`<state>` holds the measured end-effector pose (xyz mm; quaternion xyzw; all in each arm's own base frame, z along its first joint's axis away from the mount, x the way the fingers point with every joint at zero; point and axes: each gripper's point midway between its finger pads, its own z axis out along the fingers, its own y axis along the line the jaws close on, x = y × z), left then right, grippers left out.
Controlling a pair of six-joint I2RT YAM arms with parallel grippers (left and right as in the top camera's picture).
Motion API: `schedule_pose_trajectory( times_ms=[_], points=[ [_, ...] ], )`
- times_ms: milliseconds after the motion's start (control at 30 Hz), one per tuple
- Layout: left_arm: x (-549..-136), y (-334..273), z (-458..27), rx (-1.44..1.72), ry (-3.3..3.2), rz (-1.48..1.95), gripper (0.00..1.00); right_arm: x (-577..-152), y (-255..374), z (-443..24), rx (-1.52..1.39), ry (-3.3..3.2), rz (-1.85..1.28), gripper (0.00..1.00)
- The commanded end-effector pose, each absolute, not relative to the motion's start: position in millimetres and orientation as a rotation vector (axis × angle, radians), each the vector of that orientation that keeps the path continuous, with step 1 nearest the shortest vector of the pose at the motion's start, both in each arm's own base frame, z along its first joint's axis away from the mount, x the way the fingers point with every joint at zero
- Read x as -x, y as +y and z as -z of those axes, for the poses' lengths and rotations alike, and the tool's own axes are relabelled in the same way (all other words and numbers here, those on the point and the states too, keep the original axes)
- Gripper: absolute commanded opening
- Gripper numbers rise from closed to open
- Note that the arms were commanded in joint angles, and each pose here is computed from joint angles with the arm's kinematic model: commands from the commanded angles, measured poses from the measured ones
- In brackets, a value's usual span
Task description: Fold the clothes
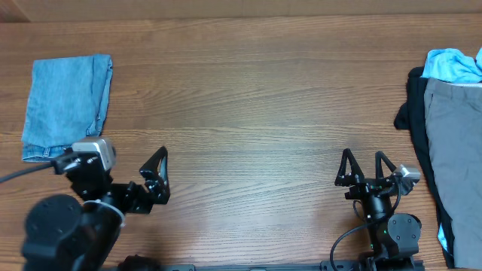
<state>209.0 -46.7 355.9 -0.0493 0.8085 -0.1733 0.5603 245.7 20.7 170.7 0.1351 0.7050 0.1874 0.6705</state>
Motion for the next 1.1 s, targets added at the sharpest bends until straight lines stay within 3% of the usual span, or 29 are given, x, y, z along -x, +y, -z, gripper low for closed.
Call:
schedule_pose_trajectory(
  times_ms=[0, 300, 1067],
  points=[
    [-222.2, -48.3, -331.2, 0.176, 1.805, 0.473, 1.00, -245.7, 20.9, -169.8, -0.302, 1.582, -0.426, 1.00],
    [-250.8, -42.6, -287.3, 0.272, 1.594, 0.596, 1.00, -245.7, 20.9, -169.8, -0.302, 1.582, -0.427, 1.00],
    [-240.8, -9.6, -217.9, 0.380, 1.424, 0.473, 1.00, -245.7, 21.0, -169.8, -0.301, 1.582, -0.427, 1.00]
  ],
)
